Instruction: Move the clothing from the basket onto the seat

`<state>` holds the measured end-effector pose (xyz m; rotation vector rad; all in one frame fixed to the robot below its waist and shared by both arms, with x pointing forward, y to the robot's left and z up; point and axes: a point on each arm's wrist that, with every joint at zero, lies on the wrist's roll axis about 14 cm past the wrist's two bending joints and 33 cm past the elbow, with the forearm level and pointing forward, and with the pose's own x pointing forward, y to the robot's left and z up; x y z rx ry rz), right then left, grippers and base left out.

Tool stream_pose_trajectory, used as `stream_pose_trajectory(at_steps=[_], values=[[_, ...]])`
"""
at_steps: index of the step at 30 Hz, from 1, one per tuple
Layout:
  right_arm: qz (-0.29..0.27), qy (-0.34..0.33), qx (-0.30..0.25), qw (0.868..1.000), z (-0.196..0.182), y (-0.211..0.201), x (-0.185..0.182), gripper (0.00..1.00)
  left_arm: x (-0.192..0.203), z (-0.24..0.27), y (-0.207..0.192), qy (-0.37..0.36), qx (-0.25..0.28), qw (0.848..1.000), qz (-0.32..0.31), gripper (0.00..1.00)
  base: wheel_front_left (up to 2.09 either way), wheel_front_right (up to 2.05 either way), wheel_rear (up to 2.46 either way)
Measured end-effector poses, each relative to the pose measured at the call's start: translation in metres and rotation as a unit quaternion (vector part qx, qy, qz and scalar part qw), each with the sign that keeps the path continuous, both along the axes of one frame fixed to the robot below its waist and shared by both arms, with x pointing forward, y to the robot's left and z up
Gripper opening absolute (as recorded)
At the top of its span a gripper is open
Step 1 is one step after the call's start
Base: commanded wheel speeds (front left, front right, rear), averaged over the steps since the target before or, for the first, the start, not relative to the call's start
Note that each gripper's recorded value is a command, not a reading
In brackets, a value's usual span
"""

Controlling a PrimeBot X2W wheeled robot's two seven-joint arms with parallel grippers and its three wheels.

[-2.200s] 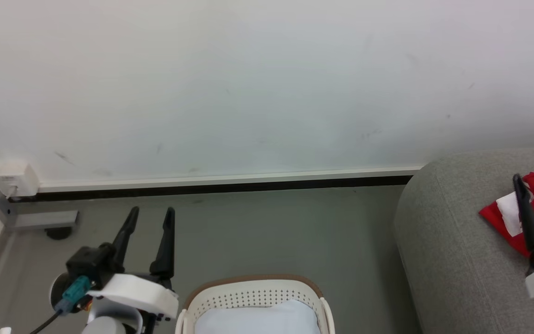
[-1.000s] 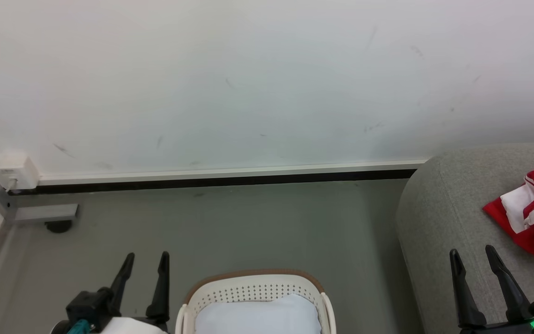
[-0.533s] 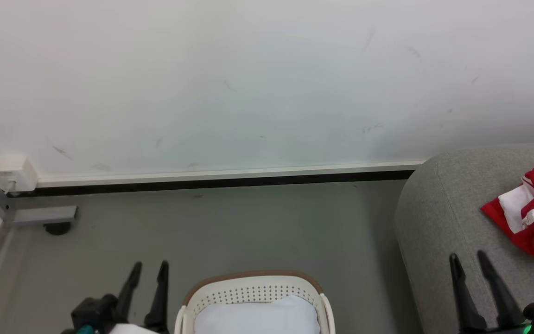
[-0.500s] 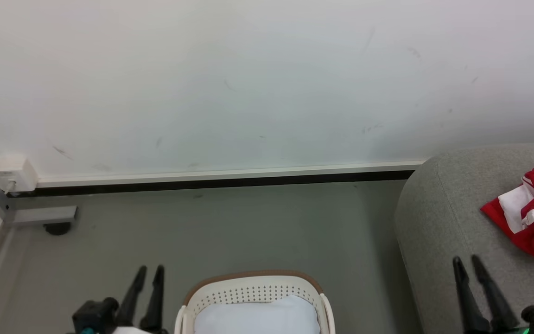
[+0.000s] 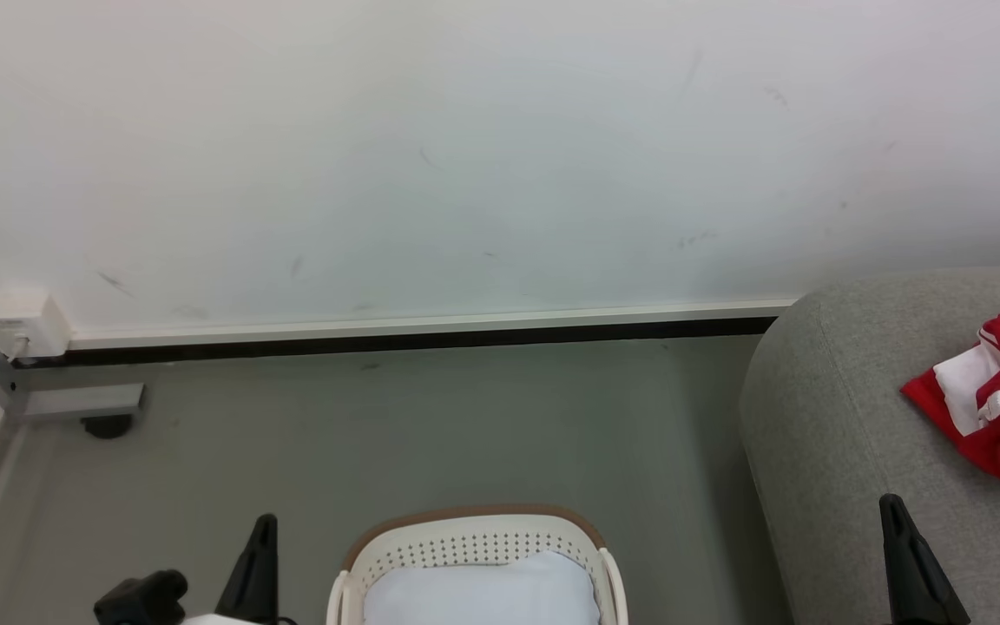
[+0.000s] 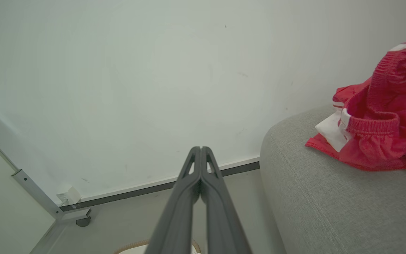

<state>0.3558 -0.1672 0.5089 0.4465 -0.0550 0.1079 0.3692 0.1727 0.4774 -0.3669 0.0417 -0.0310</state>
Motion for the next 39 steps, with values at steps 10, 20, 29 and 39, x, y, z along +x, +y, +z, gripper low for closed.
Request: stream_pose_trajectory(at_steps=[10,20,29,39], values=[[-0.014,0.02,0.074,0.997,-0.004,-0.008,0.004,0.0,0.002,0.0,0.007,0.01,-0.081,0.997,0.019,0.0,0.0,0.0,0.0],[-0.021,0.033,0.144,0.989,-0.005,-0.013,0.009,0.0,0.003,0.001,0.012,0.016,-0.157,0.987,0.033,0.0,0.0,0.0,0.0],[-0.027,0.041,0.2,0.979,-0.005,-0.017,0.013,0.0,0.006,0.004,0.015,0.018,-0.217,0.975,0.04,0.0,0.0,0.0,0.0],[-0.031,0.053,0.255,0.965,-0.008,-0.021,0.015,0.0,0.007,0.005,0.018,0.02,-0.277,0.96,0.046,0.0,0.0,0.0,0.0]])
